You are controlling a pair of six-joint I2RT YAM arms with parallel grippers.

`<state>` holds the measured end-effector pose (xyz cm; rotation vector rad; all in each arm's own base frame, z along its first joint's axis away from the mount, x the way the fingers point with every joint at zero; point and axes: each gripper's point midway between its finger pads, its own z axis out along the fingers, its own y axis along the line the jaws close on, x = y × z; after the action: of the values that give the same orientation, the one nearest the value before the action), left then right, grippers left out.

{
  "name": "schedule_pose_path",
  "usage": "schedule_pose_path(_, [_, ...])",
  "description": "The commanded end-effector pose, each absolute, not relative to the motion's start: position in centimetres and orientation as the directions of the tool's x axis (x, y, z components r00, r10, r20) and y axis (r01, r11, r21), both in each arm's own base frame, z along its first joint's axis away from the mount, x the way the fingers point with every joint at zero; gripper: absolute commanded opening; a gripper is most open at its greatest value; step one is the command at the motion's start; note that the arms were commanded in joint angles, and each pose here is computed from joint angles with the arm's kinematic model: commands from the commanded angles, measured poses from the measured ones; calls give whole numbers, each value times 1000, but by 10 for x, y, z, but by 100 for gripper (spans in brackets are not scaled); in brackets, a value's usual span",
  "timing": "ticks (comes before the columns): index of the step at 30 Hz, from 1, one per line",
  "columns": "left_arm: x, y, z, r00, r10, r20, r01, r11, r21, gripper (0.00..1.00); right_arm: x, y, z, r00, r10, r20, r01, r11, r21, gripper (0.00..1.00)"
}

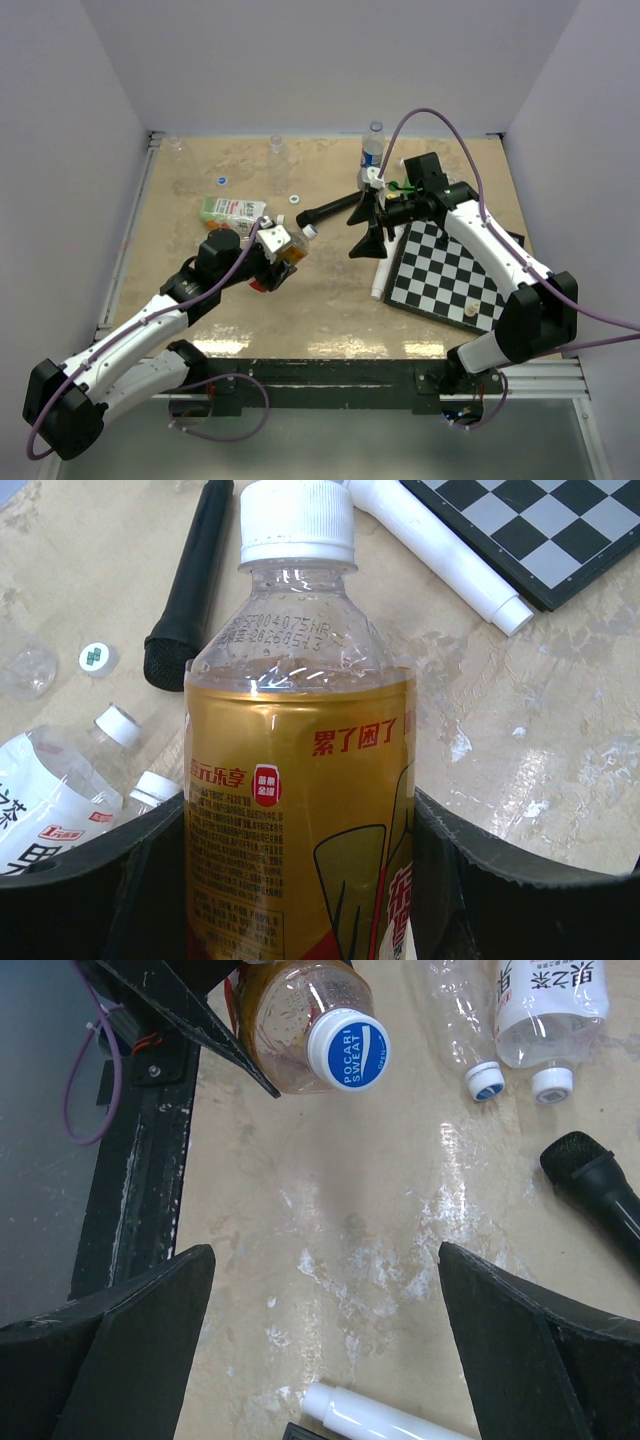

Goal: Unscrew the bottle caps
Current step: Unscrew the bottle cap from the plastic bottle.

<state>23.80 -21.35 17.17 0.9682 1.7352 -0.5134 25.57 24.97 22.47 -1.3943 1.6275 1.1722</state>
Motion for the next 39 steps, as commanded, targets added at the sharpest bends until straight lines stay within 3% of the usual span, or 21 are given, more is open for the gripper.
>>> schedule_pose_path(1, [240, -219, 185, -71, 341, -937, 815, 561, 142, 0, 249, 254, 231, -184, -336, -924, -979, -17, 202, 98])
schedule_pose_path(32, [238, -221, 183, -66, 343, -937, 825, 547, 142, 0, 239, 258, 231, -203, -315, -927, -971, -56, 231, 98])
schedule_pose_path(39, [237, -221, 183, -63, 343, -937, 828, 542, 143, 0, 230, 265, 239, -280, -264, -923, -938, -131, 322, 98])
